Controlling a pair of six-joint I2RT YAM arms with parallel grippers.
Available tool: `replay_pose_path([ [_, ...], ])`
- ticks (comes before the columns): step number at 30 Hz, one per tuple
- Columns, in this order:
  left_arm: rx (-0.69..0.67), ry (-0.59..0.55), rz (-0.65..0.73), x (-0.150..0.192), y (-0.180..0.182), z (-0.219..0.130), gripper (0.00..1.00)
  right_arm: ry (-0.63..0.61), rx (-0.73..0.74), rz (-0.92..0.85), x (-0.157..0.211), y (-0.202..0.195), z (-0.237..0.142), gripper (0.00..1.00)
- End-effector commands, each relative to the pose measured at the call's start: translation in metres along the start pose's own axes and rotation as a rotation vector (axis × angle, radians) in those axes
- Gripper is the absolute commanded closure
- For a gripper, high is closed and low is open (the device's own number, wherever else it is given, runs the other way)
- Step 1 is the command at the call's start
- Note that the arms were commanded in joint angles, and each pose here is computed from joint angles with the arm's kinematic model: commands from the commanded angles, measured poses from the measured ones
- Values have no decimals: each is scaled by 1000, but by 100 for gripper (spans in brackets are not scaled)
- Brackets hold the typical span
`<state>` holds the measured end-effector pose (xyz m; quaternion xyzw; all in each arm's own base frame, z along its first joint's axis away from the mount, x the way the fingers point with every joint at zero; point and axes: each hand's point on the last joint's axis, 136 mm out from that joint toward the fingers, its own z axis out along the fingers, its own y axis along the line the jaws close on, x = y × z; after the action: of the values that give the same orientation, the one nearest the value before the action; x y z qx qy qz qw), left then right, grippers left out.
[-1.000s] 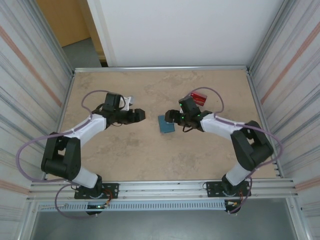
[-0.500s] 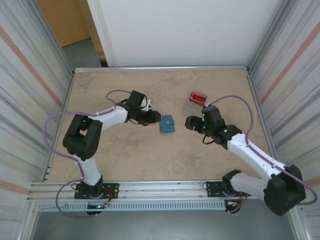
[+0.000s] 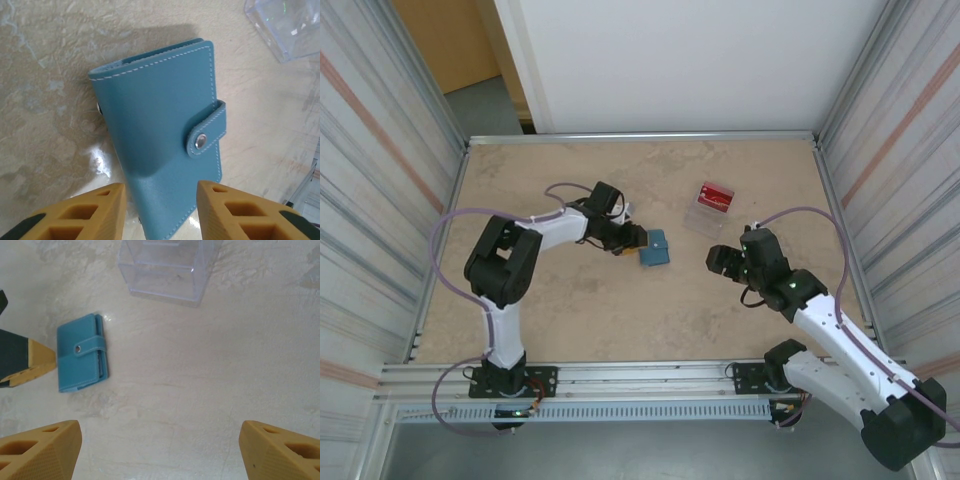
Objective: Put the credit cards into the card holder
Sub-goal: Pick up the card holder from the center of the table.
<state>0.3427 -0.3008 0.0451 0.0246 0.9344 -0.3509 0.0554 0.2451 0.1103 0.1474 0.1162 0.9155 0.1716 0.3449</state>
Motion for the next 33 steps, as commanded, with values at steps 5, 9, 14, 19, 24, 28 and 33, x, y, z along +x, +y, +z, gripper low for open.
replay_pose_path([
  [5, -20, 34, -40, 1, 8, 13, 60, -10, 40, 35, 4, -13, -2, 19],
  [9, -18, 44, -50, 2, 11, 16, 63, -9, 32, 39, 6, -13, -2, 19],
  [14, -20, 52, -64, 4, 17, 21, 67, -12, 42, 44, 6, -16, -3, 19],
  [19, 8, 69, -89, 2, 17, 25, 77, -17, 42, 41, 6, -17, -4, 19],
  [24, 21, 52, -75, -1, 10, 15, 91, -9, 25, 42, 8, -13, -4, 20],
  [28, 38, 14, -18, -11, -8, -2, 99, -4, 32, 13, 5, -6, -5, 22],
  [33, 40, -73, 107, -20, -37, -42, 99, 4, 16, -84, -3, 29, -6, 24],
])
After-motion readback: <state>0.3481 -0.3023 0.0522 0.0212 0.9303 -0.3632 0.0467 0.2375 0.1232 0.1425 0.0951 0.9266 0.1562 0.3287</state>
